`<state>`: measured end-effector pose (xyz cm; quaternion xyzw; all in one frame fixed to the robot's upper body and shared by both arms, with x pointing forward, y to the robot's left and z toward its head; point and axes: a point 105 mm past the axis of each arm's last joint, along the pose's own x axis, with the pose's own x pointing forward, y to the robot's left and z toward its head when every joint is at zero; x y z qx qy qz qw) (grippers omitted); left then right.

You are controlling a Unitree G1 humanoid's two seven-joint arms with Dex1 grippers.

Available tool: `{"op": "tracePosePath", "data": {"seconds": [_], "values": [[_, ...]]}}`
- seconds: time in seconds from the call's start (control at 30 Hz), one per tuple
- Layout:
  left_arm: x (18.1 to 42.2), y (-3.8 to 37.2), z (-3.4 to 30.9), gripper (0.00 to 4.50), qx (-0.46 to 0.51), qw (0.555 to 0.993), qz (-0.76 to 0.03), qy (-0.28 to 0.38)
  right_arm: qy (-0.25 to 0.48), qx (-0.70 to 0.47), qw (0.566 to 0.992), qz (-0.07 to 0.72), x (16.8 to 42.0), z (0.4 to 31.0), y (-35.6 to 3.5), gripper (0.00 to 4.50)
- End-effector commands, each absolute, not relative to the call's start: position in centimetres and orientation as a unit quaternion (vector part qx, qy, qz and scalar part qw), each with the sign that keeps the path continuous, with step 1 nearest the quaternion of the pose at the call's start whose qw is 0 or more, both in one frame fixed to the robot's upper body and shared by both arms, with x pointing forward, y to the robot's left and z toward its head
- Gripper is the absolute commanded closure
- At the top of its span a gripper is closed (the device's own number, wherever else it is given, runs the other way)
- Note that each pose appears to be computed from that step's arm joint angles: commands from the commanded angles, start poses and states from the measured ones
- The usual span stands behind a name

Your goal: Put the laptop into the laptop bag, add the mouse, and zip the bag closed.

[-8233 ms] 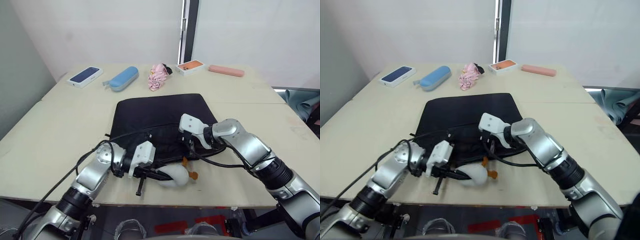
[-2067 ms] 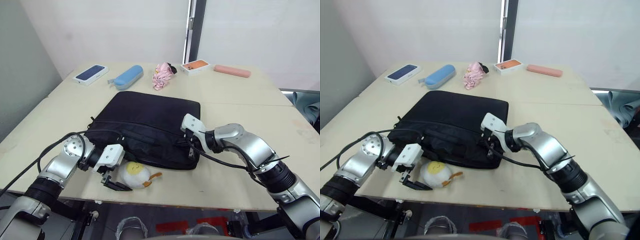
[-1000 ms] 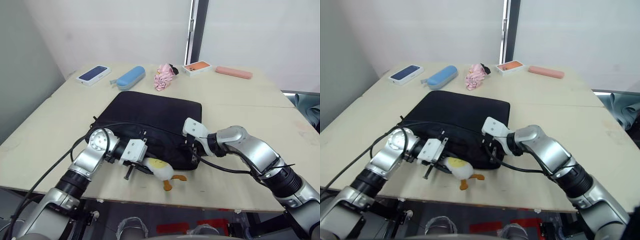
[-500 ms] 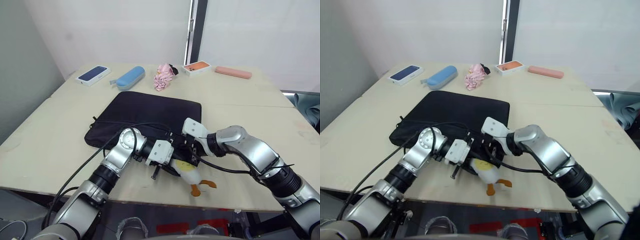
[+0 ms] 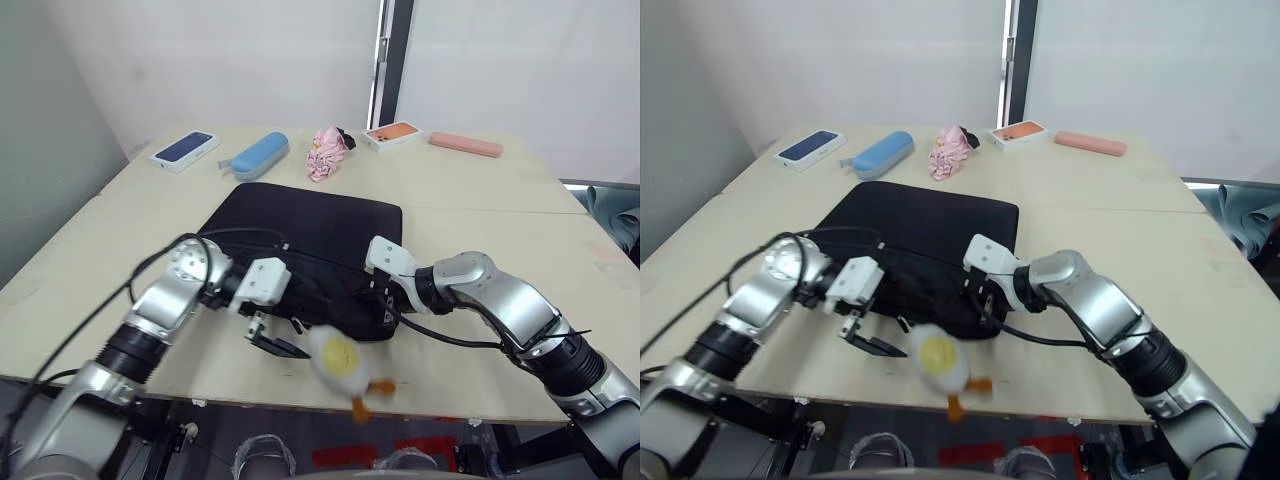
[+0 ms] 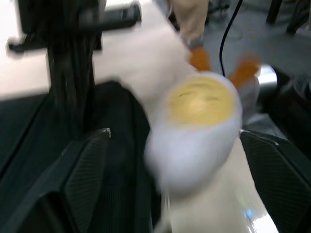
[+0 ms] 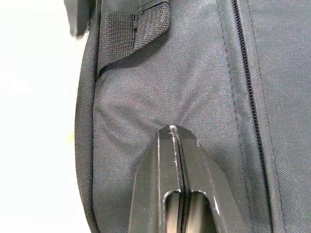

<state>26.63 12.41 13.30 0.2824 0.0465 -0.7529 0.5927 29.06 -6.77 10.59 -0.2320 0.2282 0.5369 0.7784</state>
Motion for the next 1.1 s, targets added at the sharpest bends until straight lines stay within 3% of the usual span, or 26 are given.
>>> {"op": "tracePosePath", "data": {"seconds": [0.03, 0.23, 0.47, 0.6, 0.7, 0.83, 0.87, 0.9, 0.97, 1.1], "values": [[27.1, 14.6, 15.8, 0.23, 0.297, 0.609, -0.735, 0.03, 0.269, -0.224, 0.774, 0.528, 28.9, 9.0, -7.6, 4.5], [29.0, 18.4, 20.9, 0.23, 0.252, 0.697, -0.672, 0.007, 0.237, -0.194, 0.784, 0.54, 28.8, 10.8, -7.7, 4.5], [30.5, 19.3, 23.2, 0.23, 0.196, 0.736, -0.647, -0.021, 0.155, -0.138, 0.812, 0.545, 27.7, 16.9, -9.5, 4.5], [32.7, 18.6, 22.0, 1.35, 0.205, 0.742, -0.638, -0.032, 0.093, -0.134, 0.822, 0.546, 25.4, 20.9, -11.2, 4.5], [34.0, 17.5, 21.0, 2.46, 0.227, 0.733, -0.64, -0.045, 0.036, -0.153, 0.812, 0.562, 22.5, 23.4, -11.6, 4.5], [34.8, 14.8, 19.4, 3.87, 0.21, 0.707, -0.674, -0.04, 0.07, -0.148, 0.814, 0.558, 19.7, 22.6, -12.3, 4.5], [34.9, 14.1, 18.9, 4.35, 0.21, 0.701, -0.681, -0.038, 0.096, -0.141, 0.814, 0.555, 19.3, 21.8, -12.3, 4.1], [35.1, 13.6, 18.3, 4.5, 0.209, 0.696, -0.686, -0.032, 0.113, -0.146, 0.81, 0.556, 18.6, 21.1, -12.1, 3.74], [35.4, 12.6, 16.5, 4.5, 0.221, 0.683, -0.696, -0.01, 0.122, -0.129, 0.811, 0.557, 18.0, 20.4, -11.2, 3.25], [35.2, 11.7, 13.9, 4.5, 0.244, 0.656, -0.714, 0.027, 0.156, -0.07, 0.809, 0.562, 17.4, 18.9, -9.5, 1.81]]}}
